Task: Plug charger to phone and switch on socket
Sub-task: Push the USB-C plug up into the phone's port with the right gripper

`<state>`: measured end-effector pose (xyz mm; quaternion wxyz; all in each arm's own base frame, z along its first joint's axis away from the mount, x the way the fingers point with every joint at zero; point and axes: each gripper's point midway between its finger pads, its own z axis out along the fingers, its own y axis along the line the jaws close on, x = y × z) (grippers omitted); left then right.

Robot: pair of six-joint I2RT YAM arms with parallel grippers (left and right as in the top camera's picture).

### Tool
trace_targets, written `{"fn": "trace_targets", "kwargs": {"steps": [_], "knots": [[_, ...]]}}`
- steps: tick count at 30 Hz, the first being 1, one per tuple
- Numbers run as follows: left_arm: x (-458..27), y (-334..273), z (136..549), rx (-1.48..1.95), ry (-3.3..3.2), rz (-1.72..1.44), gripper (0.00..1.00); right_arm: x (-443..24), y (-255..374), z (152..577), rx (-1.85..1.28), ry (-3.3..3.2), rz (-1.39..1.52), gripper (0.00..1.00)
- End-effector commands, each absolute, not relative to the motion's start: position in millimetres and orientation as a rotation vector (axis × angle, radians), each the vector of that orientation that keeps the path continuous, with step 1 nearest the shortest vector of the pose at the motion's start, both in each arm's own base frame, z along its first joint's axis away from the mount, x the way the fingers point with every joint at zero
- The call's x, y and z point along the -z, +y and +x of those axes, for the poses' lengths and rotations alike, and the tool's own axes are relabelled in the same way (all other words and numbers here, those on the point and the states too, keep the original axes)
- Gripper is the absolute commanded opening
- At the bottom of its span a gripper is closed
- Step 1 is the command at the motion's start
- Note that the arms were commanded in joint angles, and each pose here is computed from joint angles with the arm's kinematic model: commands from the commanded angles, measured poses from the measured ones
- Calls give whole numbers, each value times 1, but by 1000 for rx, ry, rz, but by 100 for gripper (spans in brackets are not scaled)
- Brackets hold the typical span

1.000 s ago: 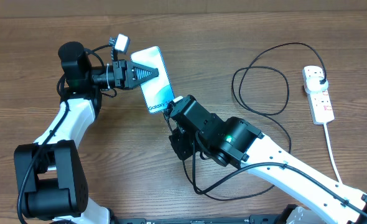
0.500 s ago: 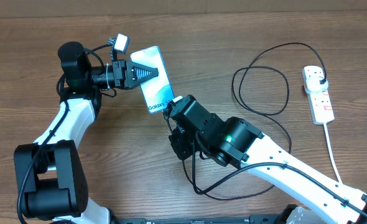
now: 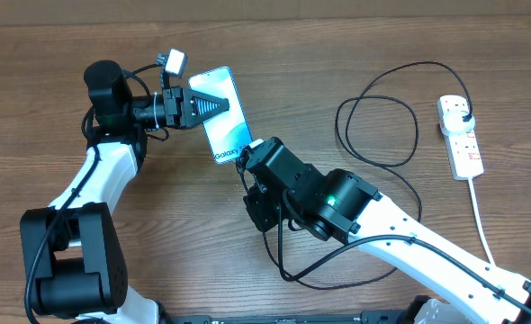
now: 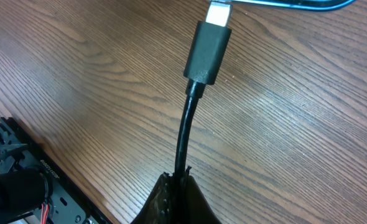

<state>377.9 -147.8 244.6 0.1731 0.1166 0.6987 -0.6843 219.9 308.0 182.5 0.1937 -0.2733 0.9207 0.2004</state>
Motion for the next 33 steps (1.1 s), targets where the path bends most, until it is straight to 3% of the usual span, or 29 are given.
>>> {"fn": "trace_targets", "kwargs": {"steps": [1,33], "knots": [[-253,-153,374,1931,1949,426,4,-188,311,221,-568,2564,-773,4],[-253,-153,374,1980,1994,357,4,-191,314,226,-575,2538,-765,4]]}}
